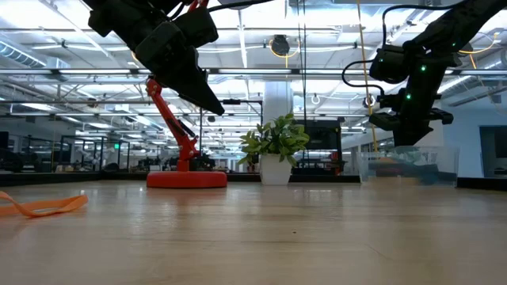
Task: Pick and place rubber bands into bin
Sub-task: Put the green rubber band into the transparent bin, then put the orange rubber band into the transparent bin
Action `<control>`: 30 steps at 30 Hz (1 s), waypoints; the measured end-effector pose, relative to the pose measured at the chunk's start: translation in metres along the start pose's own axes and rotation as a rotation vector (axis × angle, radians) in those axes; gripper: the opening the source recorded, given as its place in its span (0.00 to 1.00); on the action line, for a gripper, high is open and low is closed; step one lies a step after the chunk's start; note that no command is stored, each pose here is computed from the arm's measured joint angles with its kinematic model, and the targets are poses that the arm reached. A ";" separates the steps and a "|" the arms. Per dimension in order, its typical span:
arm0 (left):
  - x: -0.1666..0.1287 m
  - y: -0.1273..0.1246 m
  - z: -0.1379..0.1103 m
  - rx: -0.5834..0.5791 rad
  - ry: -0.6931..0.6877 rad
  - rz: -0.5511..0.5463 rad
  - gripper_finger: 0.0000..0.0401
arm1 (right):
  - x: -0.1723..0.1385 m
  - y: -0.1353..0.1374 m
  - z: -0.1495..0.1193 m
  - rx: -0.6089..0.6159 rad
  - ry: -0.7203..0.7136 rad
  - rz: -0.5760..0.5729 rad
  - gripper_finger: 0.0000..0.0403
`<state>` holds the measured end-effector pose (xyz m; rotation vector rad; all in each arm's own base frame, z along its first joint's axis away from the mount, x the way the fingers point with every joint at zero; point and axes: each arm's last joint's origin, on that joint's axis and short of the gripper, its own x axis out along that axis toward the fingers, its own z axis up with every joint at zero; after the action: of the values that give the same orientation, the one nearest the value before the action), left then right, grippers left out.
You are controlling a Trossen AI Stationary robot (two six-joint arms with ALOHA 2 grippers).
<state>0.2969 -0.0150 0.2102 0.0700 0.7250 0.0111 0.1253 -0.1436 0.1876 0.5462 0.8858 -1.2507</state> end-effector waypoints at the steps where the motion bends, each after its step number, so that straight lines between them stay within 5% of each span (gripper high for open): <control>1: 0.000 0.000 0.000 0.000 0.000 0.000 0.64 | 0.000 0.000 0.000 0.000 0.000 0.000 0.15; 13: 0.000 -0.001 -0.001 -0.011 0.006 -0.003 0.64 | -0.002 0.004 0.006 -0.019 -0.064 0.037 0.43; 21: -0.001 -0.008 -0.010 -0.034 0.103 -0.020 0.64 | -0.029 0.050 0.011 -0.369 -0.276 0.561 0.45; 26: -0.005 -0.025 -0.021 -0.026 0.219 -0.059 0.64 | -0.050 0.079 -0.002 -0.562 -0.395 0.639 0.43; 30: -0.010 -0.038 -0.031 -0.179 0.334 -0.108 0.64 | -0.063 0.094 -0.012 -0.606 -0.464 0.662 0.43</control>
<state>0.2683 -0.0519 0.1905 -0.1452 1.0577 -0.0158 0.2081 -0.0742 0.2225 0.0311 0.5687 -0.4295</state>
